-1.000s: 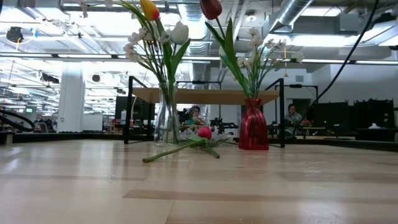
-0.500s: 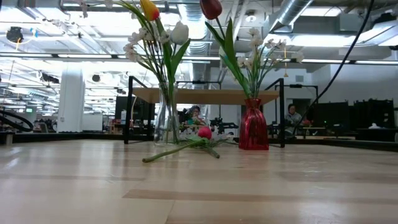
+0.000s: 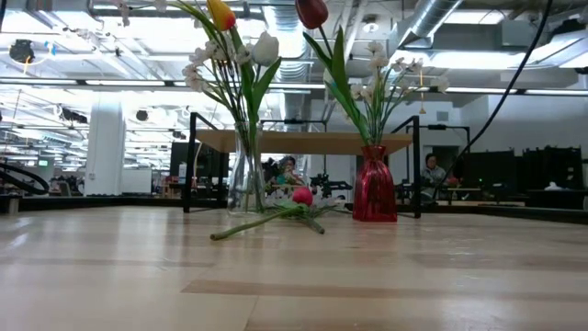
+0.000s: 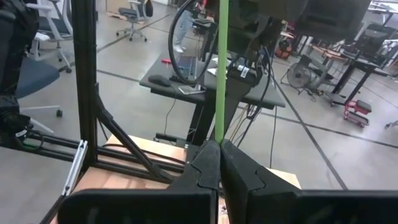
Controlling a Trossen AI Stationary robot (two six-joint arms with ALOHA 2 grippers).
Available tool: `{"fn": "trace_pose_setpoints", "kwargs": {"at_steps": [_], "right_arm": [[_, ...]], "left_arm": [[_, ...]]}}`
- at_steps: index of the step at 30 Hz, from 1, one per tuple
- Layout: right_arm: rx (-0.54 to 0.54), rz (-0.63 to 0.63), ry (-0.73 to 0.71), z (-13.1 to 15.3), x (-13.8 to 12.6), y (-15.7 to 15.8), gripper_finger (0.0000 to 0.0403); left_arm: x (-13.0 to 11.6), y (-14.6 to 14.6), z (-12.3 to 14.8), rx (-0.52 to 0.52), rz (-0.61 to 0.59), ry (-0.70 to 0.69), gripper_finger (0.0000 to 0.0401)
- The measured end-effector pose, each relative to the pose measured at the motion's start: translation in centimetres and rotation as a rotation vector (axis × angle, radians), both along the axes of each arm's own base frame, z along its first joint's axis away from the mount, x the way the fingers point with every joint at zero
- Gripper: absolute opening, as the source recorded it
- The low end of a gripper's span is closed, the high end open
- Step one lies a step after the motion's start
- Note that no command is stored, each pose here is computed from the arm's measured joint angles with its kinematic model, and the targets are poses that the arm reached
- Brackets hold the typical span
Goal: Pick and place flowers into a vace then onto a shelf
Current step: Put the pink flower into the red vase
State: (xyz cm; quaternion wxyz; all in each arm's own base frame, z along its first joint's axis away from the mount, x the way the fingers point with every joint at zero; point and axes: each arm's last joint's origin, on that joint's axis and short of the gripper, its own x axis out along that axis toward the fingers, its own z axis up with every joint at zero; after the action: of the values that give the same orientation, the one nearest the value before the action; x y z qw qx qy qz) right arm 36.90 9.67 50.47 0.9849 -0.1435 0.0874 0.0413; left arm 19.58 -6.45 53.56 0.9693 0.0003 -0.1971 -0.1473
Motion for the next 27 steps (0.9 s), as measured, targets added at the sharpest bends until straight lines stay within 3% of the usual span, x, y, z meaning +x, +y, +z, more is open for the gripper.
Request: {"fn": "trace_pose_setpoints", "kwargs": {"at_steps": [12, 18, 24, 27], "right_arm": [[-0.001, 0.000, 0.003, 0.0, 0.0, 0.0, 0.0000], [-0.001, 0.000, 0.005, 0.0, 0.0, 0.0, 0.0000], [-0.002, 0.000, 0.007, -0.1, 0.0, 0.0, 0.0000], [0.002, -0.001, 0.007, -0.1, 0.0, 0.0, 0.0000]], "left_arm": [[-0.7, 0.4, 0.2, 0.027, 0.064, -0.010, 0.0177], [-0.9, 0.5, 0.2, 0.055, 0.081, -0.007, 0.0111], [-1.1, 0.5, 0.2, 0.101, 0.109, -0.018, 0.0015], [-1.1, 0.6, 0.2, 0.107, 0.135, -0.019, 0.0006]]}}
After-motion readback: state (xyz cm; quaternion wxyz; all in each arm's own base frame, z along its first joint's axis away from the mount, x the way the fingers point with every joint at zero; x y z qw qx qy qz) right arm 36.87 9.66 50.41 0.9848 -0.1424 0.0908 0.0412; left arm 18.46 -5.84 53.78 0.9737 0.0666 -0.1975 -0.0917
